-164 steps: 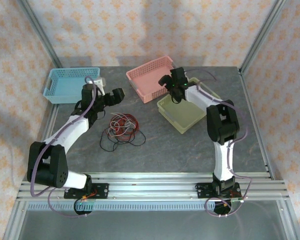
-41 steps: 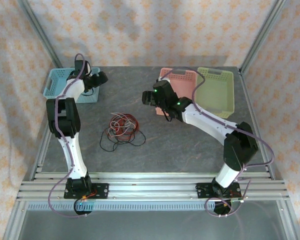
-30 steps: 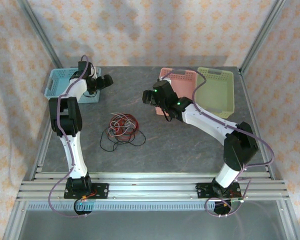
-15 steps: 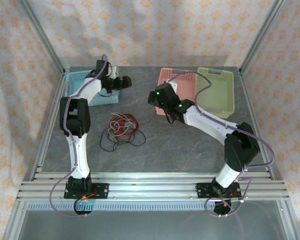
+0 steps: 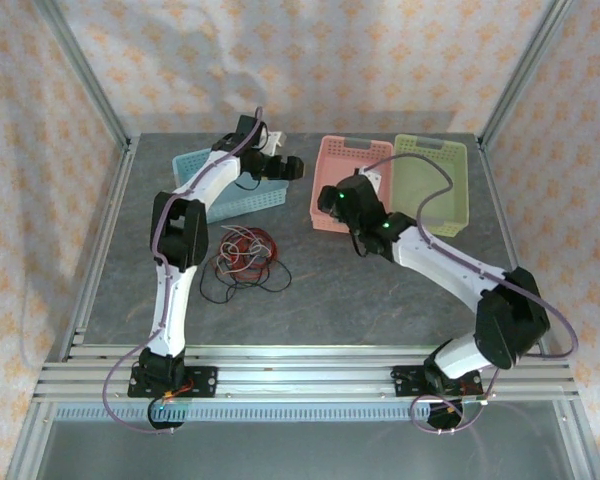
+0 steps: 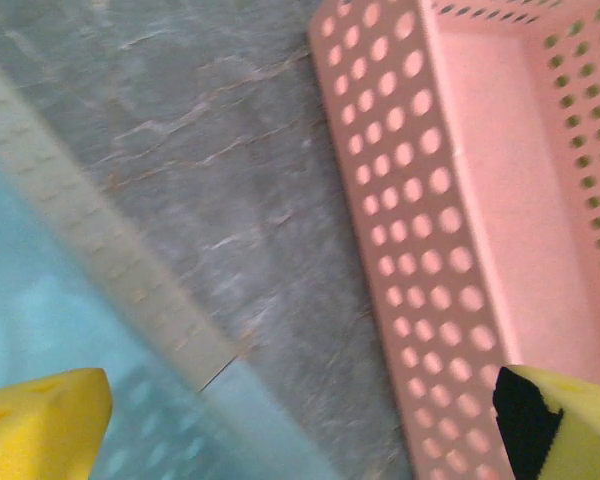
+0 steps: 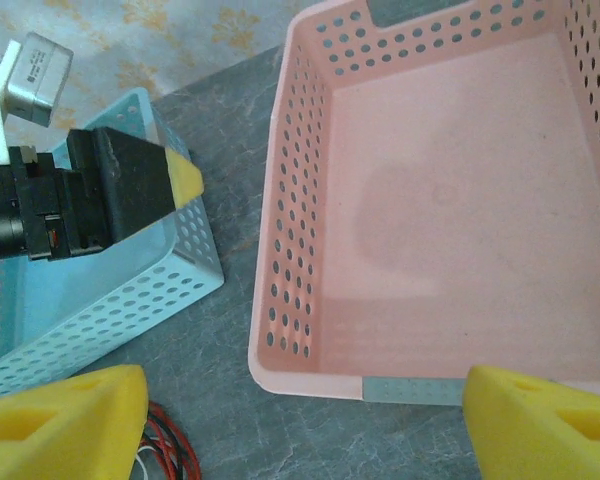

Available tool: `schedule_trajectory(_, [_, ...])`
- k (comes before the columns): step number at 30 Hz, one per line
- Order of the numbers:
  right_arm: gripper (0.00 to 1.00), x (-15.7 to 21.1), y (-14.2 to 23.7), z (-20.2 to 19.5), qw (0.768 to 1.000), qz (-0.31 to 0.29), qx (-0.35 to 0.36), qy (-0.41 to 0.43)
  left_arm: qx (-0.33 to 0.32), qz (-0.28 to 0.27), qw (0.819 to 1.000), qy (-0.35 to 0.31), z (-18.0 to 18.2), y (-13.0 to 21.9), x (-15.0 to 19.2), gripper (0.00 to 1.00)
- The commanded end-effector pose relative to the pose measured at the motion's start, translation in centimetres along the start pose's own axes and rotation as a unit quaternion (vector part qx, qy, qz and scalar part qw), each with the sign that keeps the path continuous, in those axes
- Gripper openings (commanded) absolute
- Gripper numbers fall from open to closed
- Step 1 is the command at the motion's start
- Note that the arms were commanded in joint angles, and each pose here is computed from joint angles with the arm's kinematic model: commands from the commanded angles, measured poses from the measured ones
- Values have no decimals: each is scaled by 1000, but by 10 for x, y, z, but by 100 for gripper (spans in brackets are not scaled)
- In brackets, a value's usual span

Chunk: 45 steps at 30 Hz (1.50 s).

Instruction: Untangle the cables

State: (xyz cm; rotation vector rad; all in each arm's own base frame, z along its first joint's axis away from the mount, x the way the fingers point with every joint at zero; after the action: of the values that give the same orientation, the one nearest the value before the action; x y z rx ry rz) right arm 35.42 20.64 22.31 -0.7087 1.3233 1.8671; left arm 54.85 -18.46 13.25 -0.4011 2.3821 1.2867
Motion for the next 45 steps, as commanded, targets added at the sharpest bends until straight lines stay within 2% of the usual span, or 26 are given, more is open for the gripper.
schedule_trajectory(1, [83,-18,18,7,998,-45,-32,16,-99,4,989,-107,14,51,4,99])
schedule_trajectory(4, [84,-22,25,8,997,-59,-44,29,-152,6,973,-174,24,75,18,99])
schedule_trajectory(8, [85,-27,37,9,994,-81,-63,36,-158,11,964,-213,30,94,37,99])
schedule_trajectory(14, [91,-31,51,25,987,-89,-130,39,-157,40,968,-191,61,103,60,96])
schedule_trajectory(18, [92,-28,52,39,982,-74,-170,42,-146,79,967,-192,66,96,78,95])
schedule_trajectory(20, [92,-26,50,44,980,-66,-183,45,-144,84,968,-188,67,93,80,90])
schedule_trajectory(27, [90,-19,45,44,980,-51,-185,51,-165,104,964,-183,78,80,81,80])
schedule_trajectory(30, [89,-17,44,41,982,-48,-174,52,-170,110,962,-182,81,76,82,70])
schedule_trajectory(34, [88,-17,44,40,983,-45,-170,57,-170,111,961,-186,78,72,77,46])
schedule_trajectory(38, [87,-16,43,38,984,-44,-163,57,-175,110,959,-193,74,66,72,30])
schedule_trajectory(45, [84,-14,37,30,989,-36,-132,54,-197,101,955,-195,68,47,52,15])
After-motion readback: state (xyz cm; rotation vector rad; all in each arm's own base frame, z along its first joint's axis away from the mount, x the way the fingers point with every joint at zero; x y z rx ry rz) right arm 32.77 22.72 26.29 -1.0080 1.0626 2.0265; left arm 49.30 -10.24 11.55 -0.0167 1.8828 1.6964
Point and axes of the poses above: each hand's point on the last joint's axis, 136 mm out from that joint toward the fingers, its own y axis back along the fingers, its own z axis along the line the jaws close on, x = y × z, the point moved 3 cm from there along y, back along the fingers, and after that the axes turned 7 degrees about y, right-handed, at the moved point
